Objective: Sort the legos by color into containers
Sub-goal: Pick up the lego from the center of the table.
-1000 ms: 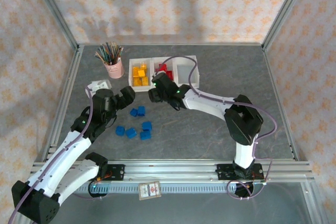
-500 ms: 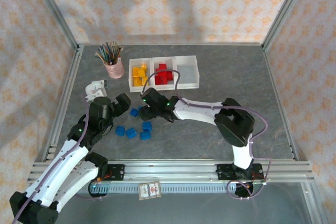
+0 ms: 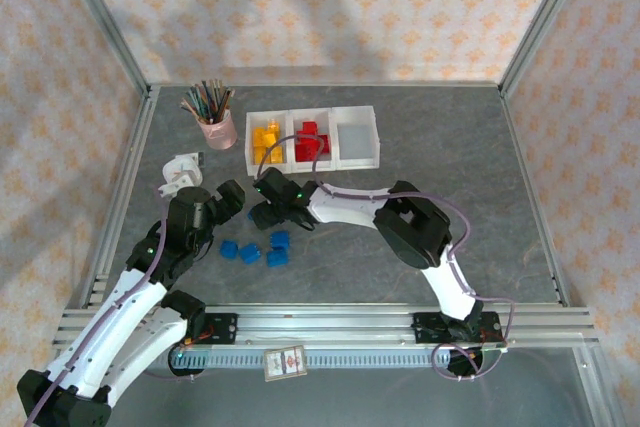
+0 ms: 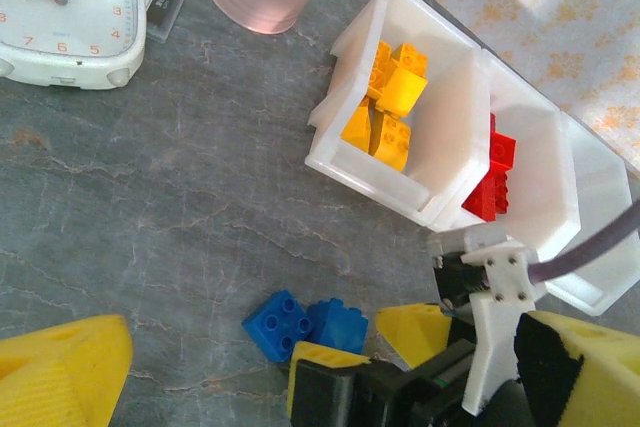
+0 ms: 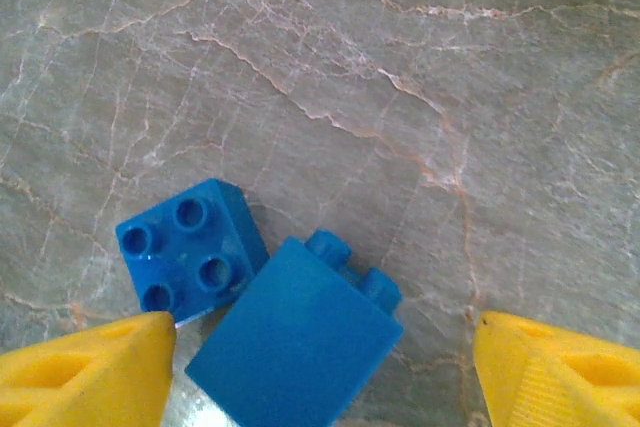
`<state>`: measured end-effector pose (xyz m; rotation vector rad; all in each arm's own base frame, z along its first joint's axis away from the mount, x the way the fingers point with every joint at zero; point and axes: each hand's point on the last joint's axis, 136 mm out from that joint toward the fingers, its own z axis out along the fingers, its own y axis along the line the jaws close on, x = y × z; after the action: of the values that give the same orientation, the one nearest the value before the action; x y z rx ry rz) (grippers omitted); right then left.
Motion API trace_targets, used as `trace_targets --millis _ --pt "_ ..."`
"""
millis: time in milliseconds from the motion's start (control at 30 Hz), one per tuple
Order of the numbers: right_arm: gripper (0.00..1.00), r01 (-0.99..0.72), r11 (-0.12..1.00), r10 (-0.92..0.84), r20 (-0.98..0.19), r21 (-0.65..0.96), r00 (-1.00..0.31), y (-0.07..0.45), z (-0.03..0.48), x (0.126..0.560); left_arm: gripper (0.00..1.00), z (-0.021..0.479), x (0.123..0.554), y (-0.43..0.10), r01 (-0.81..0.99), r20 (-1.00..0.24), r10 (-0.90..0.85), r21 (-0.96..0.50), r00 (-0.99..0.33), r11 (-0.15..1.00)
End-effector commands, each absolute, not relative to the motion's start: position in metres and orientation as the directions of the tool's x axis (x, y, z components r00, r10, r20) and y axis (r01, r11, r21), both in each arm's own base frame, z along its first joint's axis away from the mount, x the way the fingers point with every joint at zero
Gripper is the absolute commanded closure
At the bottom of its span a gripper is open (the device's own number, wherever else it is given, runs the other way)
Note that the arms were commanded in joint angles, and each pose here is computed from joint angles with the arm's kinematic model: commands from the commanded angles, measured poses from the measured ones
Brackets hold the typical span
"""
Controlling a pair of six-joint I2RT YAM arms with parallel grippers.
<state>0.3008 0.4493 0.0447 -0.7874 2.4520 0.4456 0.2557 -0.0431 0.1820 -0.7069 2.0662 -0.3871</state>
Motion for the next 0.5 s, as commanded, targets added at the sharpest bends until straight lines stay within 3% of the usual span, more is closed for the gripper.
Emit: trace_targets --millis 0,467 --pt "0.22 -0.585 0.8 -0.425 -0.56 0.136 -0.712 0.451 0.041 0.306 0.01 0.179 0.253 -0.034 -0.372 -0.661 -0.618 -0.494 -0.426 0.785" --pt "0.33 -0.439 0.894 -0.32 -0.559 0.088 -0.765 0.405 0.05 0.318 0.01 0.179 0.254 -0.035 -0.367 -0.661 -0.618 -0.498 -0.426 0.786"
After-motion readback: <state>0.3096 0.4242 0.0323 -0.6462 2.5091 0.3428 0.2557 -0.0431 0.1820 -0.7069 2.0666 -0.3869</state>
